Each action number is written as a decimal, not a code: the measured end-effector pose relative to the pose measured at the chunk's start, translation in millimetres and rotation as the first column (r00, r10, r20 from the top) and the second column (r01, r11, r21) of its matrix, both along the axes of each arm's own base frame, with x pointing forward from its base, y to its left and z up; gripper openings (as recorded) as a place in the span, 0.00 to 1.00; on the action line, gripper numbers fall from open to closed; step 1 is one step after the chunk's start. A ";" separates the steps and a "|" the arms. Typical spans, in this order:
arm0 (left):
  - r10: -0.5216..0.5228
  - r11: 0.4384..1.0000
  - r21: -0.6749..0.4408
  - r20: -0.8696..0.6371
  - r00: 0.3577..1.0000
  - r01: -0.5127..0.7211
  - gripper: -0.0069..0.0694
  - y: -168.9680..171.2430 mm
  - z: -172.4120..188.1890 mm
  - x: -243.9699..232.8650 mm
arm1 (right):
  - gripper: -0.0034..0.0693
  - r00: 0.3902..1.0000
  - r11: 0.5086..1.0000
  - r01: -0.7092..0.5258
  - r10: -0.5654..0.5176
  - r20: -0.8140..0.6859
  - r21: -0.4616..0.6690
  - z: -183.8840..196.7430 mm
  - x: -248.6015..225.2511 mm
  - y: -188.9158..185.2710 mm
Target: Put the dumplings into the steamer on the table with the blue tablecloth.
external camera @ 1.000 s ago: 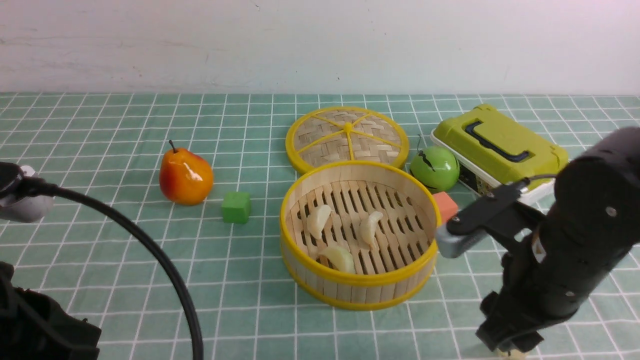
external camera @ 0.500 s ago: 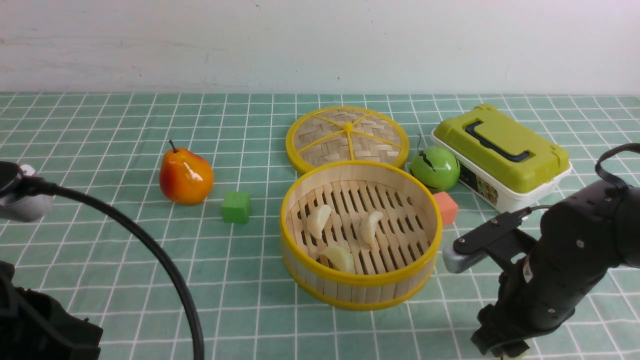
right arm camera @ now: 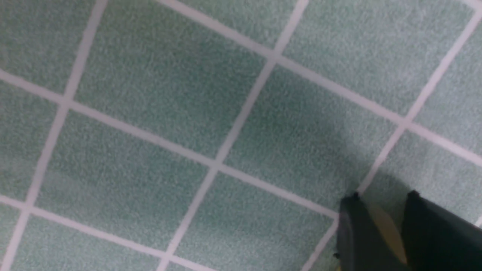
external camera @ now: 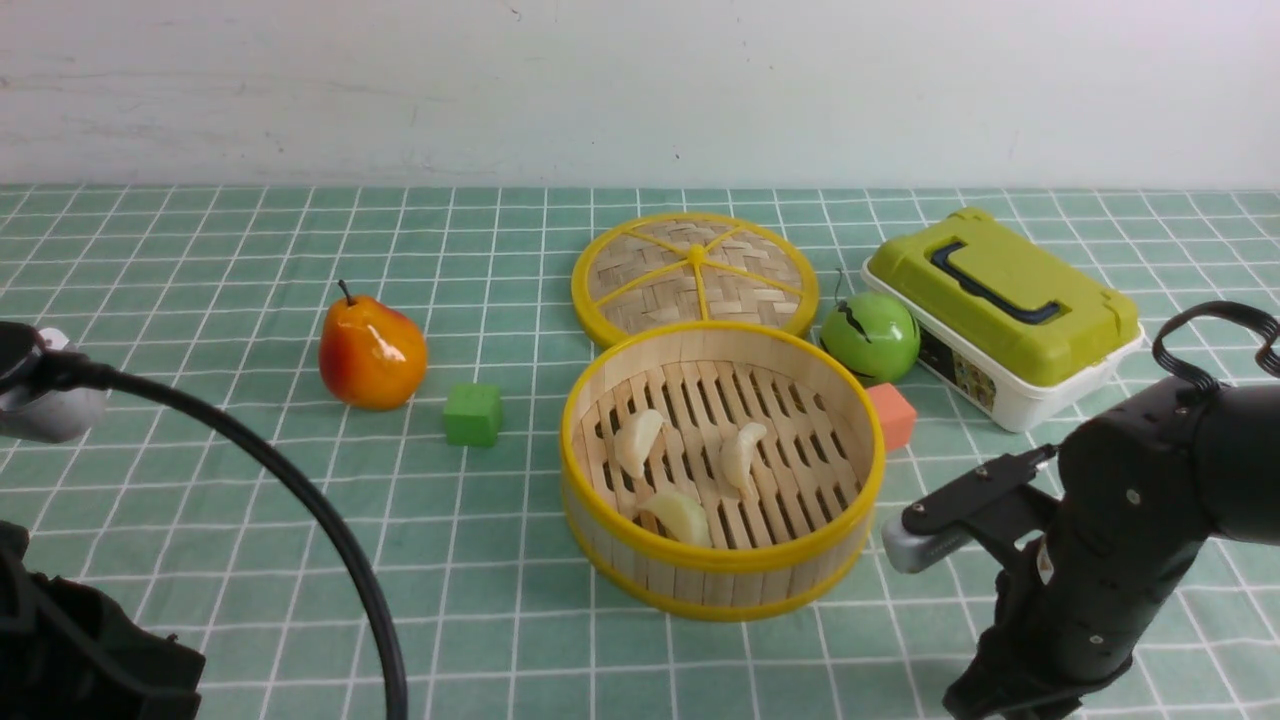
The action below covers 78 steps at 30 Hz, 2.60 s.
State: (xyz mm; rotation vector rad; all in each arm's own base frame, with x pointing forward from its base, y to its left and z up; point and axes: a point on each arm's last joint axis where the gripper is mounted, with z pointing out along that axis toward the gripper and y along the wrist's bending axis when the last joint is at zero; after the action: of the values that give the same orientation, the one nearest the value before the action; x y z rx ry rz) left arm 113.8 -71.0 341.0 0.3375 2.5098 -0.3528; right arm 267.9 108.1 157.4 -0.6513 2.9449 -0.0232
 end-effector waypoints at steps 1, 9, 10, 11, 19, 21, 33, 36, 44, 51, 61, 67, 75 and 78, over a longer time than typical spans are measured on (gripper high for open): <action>0.000 1.000 0.000 0.000 1.000 0.000 0.11 0.0 0.0 0.0 | 0.19 1.000 1.000 0.007 -0.007 -0.005 -0.002 -0.1 -0.4 -0.3; 0.000 1.000 0.000 0.000 1.000 0.000 0.11 0.0 0.0 0.0 | 0.04 0.999 0.999 0.034 -0.034 -0.019 0.006 21.3 1.3 1.5; 0.000 1.000 0.000 0.000 1.000 0.000 0.11 0.0 0.0 0.0 | 0.04 0.999 0.999 0.036 -0.036 -0.007 0.016 26.6 3.0 2.6; 0.000 1.000 0.000 0.000 1.000 0.000 0.11 0.0 0.0 0.0 | 0.04 0.998 0.998 0.041 -0.044 0.043 0.049 45.6 6.8 5.0; 0.001 1.000 0.001 0.010 1.000 -0.001 0.12 0.1 0.4 0.8 | 0.04 0.968 0.967 -0.002 -0.062 0.242 0.256 125.8 38.6 28.5; 0.001 1.000 -0.005 0.020 1.000 -0.001 0.12 -0.3 1.1 1.5 | 0.04 0.959 0.946 -0.019 -0.075 0.275 0.325 138.4 58.1 41.4; 0.001 1.000 -0.005 0.019 1.000 -0.001 0.14 0.0 1.2 0.9 | 0.16 0.969 0.947 -0.019 -0.062 0.238 0.322 61.4 146.7 79.9; 0.001 1.000 -0.005 0.019 1.000 -0.001 0.14 2.7 -1.8 -3.4 | 0.33 0.971 0.950 -0.018 -0.058 0.232 0.313 56.6 147.9 80.0; 0.009 0.996 -0.087 0.150 0.989 0.004 0.14 24.9 -43.0 -39.3 | 0.62 0.956 0.934 -0.068 -0.040 0.290 0.351 119.5 119.8 75.2; 0.063 0.965 -0.256 0.437 0.897 0.057 0.15 43.9 -53.3 -68.9 | 0.33 0.854 0.888 -0.240 0.001 0.521 0.391 196.0 32.2 62.8; 0.084 0.959 -0.274 0.525 0.847 0.075 0.16 50.3 -50.7 -75.8 | 0.02 0.676 0.818 -0.374 -0.081 0.732 0.436 200.5 -92.0 14.0; 0.084 0.959 -0.274 0.525 0.847 0.075 0.17 50.3 -50.7 -75.8 | 0.02 0.587 0.787 -0.422 -0.141 0.797 0.450 199.8 -142.9 -18.6; 0.084 0.959 -0.274 0.525 0.847 0.075 0.18 50.3 -50.7 -75.8 | 0.03 0.551 0.770 -0.452 -0.157 0.820 0.451 205.0 -168.9 -34.1; 0.084 0.959 -0.274 0.525 0.847 0.075 0.18 50.3 -50.7 -75.8 | 0.03 0.558 0.771 -0.451 -0.151 0.816 0.450 204.3 -170.2 -34.7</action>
State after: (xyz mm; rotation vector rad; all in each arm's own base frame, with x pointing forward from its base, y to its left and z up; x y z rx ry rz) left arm 38.0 -20.7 290.4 0.2671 1.8793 -0.5314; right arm 97.6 73.5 361.7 -0.5673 1.7664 0.5104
